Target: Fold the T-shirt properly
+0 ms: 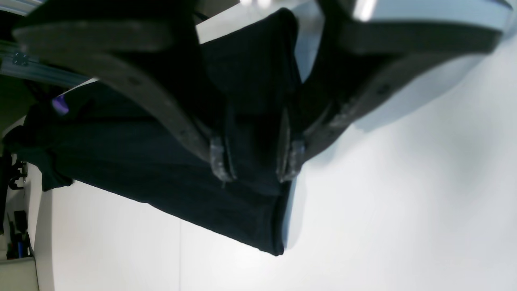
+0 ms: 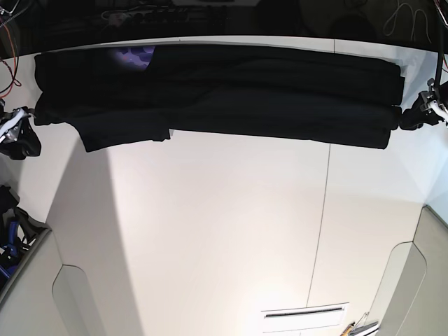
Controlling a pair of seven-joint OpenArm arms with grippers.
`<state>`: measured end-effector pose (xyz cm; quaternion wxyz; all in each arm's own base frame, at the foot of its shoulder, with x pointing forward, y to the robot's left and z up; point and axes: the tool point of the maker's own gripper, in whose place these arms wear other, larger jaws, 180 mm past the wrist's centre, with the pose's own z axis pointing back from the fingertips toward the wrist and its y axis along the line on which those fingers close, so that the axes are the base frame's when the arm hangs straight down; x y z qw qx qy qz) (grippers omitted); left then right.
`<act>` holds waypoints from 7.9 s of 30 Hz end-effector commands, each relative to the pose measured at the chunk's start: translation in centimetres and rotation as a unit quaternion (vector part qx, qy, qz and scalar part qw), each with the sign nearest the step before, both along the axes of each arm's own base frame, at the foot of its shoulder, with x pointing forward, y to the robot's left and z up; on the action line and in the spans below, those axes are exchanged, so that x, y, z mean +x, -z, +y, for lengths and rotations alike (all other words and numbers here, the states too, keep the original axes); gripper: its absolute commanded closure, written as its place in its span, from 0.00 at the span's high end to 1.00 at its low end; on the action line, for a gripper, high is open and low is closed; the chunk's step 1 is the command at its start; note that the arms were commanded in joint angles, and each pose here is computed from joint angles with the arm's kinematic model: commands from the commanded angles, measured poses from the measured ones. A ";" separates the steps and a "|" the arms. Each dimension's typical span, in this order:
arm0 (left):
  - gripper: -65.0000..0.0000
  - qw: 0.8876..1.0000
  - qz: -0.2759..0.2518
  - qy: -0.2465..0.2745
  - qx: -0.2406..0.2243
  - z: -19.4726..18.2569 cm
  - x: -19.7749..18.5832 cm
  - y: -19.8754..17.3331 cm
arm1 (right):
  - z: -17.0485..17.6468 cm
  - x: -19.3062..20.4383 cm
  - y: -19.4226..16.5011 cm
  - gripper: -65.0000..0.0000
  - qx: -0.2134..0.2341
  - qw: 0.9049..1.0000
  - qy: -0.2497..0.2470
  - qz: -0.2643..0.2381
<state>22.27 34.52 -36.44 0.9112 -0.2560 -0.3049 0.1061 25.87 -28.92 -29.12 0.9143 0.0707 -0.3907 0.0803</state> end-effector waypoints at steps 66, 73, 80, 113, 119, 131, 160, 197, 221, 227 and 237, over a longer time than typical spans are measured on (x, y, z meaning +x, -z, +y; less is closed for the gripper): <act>0.31 0.999 -0.040 -0.002 0.002 0.6 1.4 -2.2 | 21.3 -11.0 4.3 0.01 0.164 0.963 -0.181 0.111; 0.38 0.999 -0.048 -0.005 -0.001 0.6 1.6 -2.4 | 21.5 -9.6 3.2 0.44 0.174 0.966 -0.175 0.075; 0.42 0.999 -0.053 -0.007 -0.008 0.5 1.7 -2.6 | 20.2 -6.0 1.0 0.44 0.095 0.979 -0.179 0.013; 0.10 0.991 -0.001 -0.071 -0.115 -2.8 -1.4 3.7 | 4.6 -6.4 6.4 0.44 0.064 0.992 0.090 0.059; 0.00 0.988 -0.050 -0.056 -0.138 -3.2 0.2 0.7 | 4.7 -6.8 7.4 0.43 0.081 0.990 0.085 0.074; 0.00 0.986 -0.095 0.078 -0.110 -10.7 0.2 -3.5 | 2.4 -6.9 6.9 0.43 0.042 0.992 0.089 0.078; 0.00 0.911 -0.136 0.287 -0.264 -35.4 -2.0 -6.1 | 2.1 -6.9 6.9 0.43 0.036 0.992 0.092 0.078; 0.38 0.883 -0.119 0.375 -0.256 -40.5 -4.5 -5.7 | -9.9 -8.7 2.7 0.68 0.129 0.968 0.212 0.021; 0.38 0.883 -0.120 0.377 -0.252 -40.5 -4.4 -5.7 | -2.0 -8.4 10.7 0.68 0.221 0.955 0.115 0.160; 0.38 0.883 -0.119 0.377 -0.252 -40.5 -4.4 -5.7 | -2.3 -8.4 10.8 0.68 0.213 0.957 0.118 0.160; 0.38 0.883 -0.119 0.377 -0.251 -40.5 -4.4 -5.7 | -3.4 -7.8 10.9 0.68 0.171 0.965 0.128 0.152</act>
